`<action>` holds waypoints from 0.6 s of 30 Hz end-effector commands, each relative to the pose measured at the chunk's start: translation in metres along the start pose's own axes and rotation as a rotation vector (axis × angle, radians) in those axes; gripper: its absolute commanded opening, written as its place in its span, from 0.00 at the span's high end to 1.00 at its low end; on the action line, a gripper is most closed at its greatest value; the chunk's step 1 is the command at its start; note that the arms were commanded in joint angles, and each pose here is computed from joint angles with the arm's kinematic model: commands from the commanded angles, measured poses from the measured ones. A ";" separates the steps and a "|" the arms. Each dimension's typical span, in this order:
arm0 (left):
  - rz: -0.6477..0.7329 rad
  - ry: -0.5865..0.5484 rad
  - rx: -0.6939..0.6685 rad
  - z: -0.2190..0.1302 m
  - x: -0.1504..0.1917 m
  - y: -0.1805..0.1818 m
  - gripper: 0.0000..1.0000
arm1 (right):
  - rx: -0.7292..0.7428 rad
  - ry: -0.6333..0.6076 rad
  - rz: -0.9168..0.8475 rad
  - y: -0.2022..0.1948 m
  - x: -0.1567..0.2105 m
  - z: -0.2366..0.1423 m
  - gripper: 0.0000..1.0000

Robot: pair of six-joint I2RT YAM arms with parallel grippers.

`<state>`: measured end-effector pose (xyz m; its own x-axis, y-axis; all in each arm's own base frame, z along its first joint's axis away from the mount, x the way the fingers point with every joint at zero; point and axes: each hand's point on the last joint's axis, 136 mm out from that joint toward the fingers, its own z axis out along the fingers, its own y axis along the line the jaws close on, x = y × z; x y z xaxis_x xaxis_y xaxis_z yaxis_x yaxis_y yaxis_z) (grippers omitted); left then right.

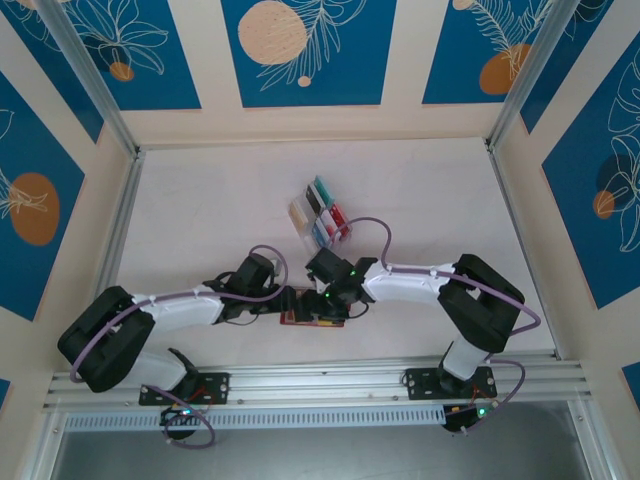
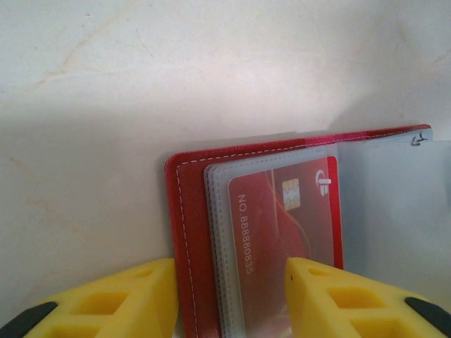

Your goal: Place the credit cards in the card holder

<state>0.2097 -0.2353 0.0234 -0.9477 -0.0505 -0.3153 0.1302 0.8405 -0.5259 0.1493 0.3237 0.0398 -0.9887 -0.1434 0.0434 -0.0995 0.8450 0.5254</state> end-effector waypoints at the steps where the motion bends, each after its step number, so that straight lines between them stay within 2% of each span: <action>1: -0.041 0.193 0.015 0.005 0.047 0.008 0.56 | 0.009 -0.009 0.006 -0.001 -0.003 -0.005 0.39; 12: -0.071 0.148 0.005 -0.017 0.035 0.013 0.56 | 0.012 -0.043 -0.083 0.020 -0.032 -0.008 0.40; 18: -0.100 0.090 -0.068 -0.041 0.026 0.030 0.53 | -0.015 -0.033 -0.109 0.032 -0.041 0.001 0.41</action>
<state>0.1897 -0.2047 0.0328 -0.9687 -0.0841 -0.2336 0.0523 0.8506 -0.5232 0.1782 0.3475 0.0508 -0.9798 -0.1993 -0.0161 -0.1782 0.8339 0.5223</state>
